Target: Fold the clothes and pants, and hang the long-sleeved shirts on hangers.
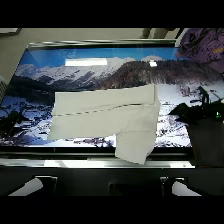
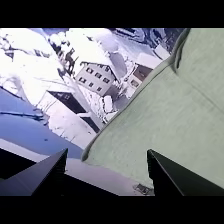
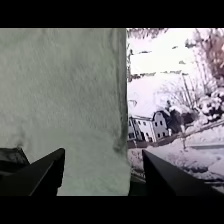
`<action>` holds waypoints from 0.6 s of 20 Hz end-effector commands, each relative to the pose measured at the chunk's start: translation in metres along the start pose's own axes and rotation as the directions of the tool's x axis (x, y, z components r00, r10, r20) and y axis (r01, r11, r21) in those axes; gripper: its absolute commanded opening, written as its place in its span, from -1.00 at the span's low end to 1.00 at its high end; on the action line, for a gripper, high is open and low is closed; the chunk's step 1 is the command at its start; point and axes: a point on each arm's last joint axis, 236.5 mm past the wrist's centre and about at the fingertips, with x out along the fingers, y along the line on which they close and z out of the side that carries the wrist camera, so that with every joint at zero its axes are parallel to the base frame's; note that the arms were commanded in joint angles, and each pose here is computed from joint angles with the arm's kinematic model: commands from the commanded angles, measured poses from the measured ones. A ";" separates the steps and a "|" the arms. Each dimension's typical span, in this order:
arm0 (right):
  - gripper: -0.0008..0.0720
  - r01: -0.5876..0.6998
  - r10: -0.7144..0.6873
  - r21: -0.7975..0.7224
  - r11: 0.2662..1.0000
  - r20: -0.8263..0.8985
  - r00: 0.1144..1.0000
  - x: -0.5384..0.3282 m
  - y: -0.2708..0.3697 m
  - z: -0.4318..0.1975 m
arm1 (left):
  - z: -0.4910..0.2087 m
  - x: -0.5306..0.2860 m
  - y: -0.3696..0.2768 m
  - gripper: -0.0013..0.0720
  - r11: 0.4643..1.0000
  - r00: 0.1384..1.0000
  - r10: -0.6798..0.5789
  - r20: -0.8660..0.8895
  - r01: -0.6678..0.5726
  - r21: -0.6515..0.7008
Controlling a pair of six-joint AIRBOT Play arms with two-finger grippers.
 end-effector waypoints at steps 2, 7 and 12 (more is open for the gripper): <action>0.54 -0.057 0.064 0.087 0.995 -0.082 0.995 0.035 -0.017 -0.056 | -0.026 0.015 0.010 0.61 0.997 0.999 -0.040 -0.021 0.039 -0.067; 0.53 -0.054 0.088 0.166 0.985 -0.204 0.975 0.058 -0.027 -0.105 | -0.027 0.016 0.007 0.61 0.998 0.999 -0.040 -0.026 0.039 -0.043; 0.50 -0.031 0.099 0.225 0.974 -0.295 0.951 0.074 -0.036 -0.145 | -0.026 0.017 0.007 0.61 0.998 0.999 -0.040 -0.020 0.039 -0.044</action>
